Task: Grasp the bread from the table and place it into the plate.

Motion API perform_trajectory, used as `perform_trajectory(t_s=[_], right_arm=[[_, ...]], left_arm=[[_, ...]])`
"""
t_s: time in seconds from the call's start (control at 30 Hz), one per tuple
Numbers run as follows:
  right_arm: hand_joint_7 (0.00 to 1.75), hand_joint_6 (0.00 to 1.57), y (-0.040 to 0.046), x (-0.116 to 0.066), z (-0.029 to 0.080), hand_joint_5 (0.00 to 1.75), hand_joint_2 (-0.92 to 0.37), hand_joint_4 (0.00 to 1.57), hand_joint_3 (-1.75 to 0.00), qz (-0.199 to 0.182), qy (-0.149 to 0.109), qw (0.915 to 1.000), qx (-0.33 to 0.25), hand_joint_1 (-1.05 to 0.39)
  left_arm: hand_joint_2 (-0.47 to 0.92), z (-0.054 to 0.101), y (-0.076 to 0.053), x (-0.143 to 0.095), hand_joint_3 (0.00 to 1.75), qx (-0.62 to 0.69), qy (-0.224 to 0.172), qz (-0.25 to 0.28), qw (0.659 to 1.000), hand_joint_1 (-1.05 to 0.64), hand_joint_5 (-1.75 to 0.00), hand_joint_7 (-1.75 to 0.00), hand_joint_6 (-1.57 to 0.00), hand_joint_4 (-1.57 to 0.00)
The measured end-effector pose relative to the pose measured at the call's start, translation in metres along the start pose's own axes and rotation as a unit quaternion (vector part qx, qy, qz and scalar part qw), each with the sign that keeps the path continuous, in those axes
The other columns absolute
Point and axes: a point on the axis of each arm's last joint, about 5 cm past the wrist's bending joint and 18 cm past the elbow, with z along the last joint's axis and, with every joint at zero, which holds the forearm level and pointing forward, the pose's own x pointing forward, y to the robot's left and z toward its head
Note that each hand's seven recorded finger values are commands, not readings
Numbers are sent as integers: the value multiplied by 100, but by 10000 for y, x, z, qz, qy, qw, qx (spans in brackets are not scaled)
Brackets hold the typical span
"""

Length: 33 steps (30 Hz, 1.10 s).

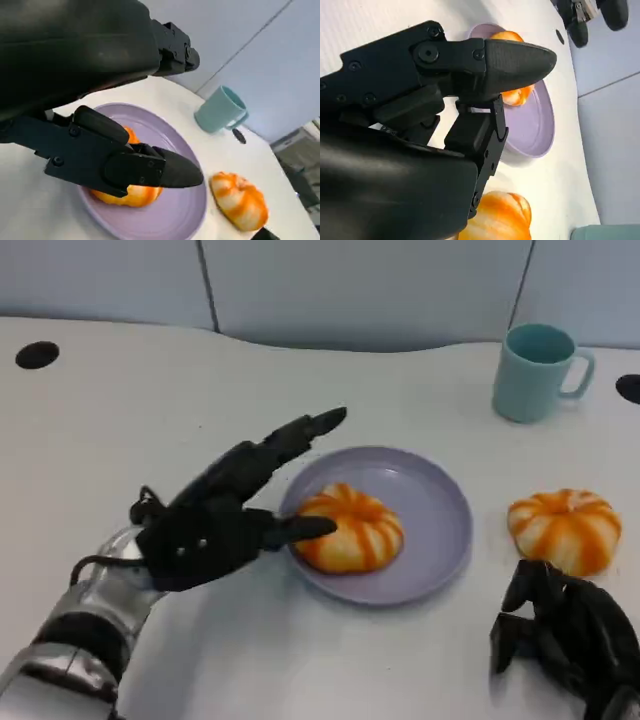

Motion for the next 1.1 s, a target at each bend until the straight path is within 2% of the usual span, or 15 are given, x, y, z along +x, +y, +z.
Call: perform_trajectory(t_s=[0.03, 0.1, 0.17, 0.23, 0.33, 0.47, 0.57, 0.67, 0.77, 0.87, 1.1], right_arm=[[140, 107, 4, 5, 0, 147, -92, 117, -52, 6, 3, 10000, 6, -43], [140, 107, 9, 16, -2, 147, -92, 117, -52, 20, 13, 10000, 30, -43], [139, 107, 8, 26, -2, 146, -92, 116, -52, 21, 20, 10000, 38, -44], [139, 107, 8, 38, 4, 146, -92, 116, -52, 26, 13, 10000, 25, -44], [140, 107, 11, 60, 11, 146, -92, 117, -51, 27, 14, 10000, 3, -45], [139, 109, 20, 80, 9, 145, -92, 120, -52, 39, 36, 10000, -25, -45], [139, 108, 22, 84, 7, 144, -92, 120, -52, 65, 32, 10000, -31, -44], [139, 108, 24, 83, 9, 144, -92, 120, -52, 49, 36, 10000, -54, -44], [139, 108, 26, 68, 14, 143, -92, 120, -52, 17, 36, 10000, -75, -44], [139, 108, 25, 52, 12, 144, -92, 119, -50, 10, 51, 10000, -63, -43], [139, 107, 1, -7, 3, 146, -92, 119, -50, -3, 50, 10000, 62, -44]], left_arm=[[92, -25, -4, -60, 42, -361, -95, 330, 9988, -73, -61, -9, -41, -27], [92, -91, -58, -216, 44, -1138, -297, 1067, 9873, -72, -70, -10, -47, -29], [92, -178, -162, -405, 42, -1787, -324, 1534, 9713, -70, -78, -13, -53, -36], [92, -252, -281, -564, 38, -2560, -284, 1930, 9468, -67, -91, -15, -58, -38], [92, -301, -411, -713, 35, -3769, -246, 2451, 8929, -66, -100, -18, -63, -40], [92, -232, -452, -797, 32, -4661, -123, 2625, 8448, -61, -106, -24, -71, -48], [92, -187, -498, -863, 29, -4890, 43, 2752, 8278, -58, -111, -38, -73, -56], [92, -176, -563, -929, 29, -5029, 276, 2934, 8125, -54, -119, -78, -63, -65], [92, -187, -629, -978, 31, -5148, 507, 3069, 7989, -53, -125, -92, -59, -67], [92, -194, -637, -994, 41, -5087, 638, 3108, 8003, -52, -148, -119, -53, -68], [92, -234, -662, -1010, 49, -4728, 1215, 2972, 8206, -51, -169, -143, -46, -67]])
